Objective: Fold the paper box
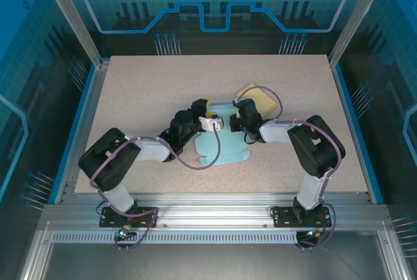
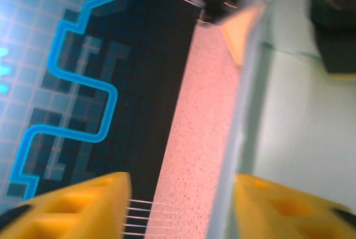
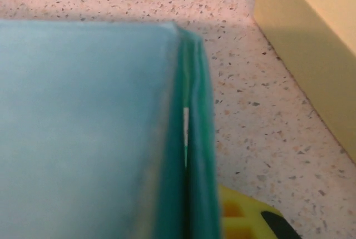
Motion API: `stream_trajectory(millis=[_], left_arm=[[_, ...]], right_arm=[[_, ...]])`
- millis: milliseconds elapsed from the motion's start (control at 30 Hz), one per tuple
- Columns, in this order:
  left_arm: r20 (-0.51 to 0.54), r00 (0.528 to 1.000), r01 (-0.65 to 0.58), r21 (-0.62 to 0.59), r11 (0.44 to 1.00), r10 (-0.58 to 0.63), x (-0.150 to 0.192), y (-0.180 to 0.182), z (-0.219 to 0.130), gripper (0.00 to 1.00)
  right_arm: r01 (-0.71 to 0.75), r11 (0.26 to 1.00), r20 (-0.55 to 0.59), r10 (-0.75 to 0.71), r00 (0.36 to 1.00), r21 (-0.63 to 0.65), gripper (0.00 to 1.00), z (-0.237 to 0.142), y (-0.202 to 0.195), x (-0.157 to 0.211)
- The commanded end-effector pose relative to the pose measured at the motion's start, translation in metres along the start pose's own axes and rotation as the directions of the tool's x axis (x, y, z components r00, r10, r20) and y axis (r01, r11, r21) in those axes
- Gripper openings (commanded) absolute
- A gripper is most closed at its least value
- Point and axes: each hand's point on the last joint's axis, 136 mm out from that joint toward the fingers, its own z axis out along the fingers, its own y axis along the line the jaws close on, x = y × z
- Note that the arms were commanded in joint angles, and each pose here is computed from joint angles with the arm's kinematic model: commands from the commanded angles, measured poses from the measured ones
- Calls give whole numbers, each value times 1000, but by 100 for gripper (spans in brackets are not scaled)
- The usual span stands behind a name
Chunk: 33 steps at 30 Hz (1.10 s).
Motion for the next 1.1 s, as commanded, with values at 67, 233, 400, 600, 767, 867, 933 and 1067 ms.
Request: stream_trajectory(millis=[67,233,400,600,767,867,933,1067], left_arm=[[103,850,527,-165,834,-516,-27,93,-38,98],[27,541,821,-233,521,-841,6,118,-72,99],[-174,181,907,-351,233,-968,61,97,-96,99],[-346,-16,889,-434,145,-938,91,45,-101,99],[-400,-91,898,-428,98,-912,93,18,-84,99],[-411,-106,902,-423,86,-906,95,9,-73,99],[-415,-110,897,-433,90,-903,99,4,-68,99],[-441,-122,896,-434,92,-889,102,-6,-59,99]], right_arm=[[16,995,-20,-14,1000,95,3,-7,-6,5],[30,996,-5,-30,1000,88,0,-14,0,1],[36,998,-5,-36,999,56,0,-20,8,0],[29,999,1,-29,1000,32,0,-22,12,0],[30,999,-28,-29,999,32,0,-22,9,14],[26,999,-23,-25,999,27,0,-23,10,14],[22,999,-22,-21,1000,27,0,-23,10,14],[16,1000,-25,-16,1000,16,0,-22,12,15]])
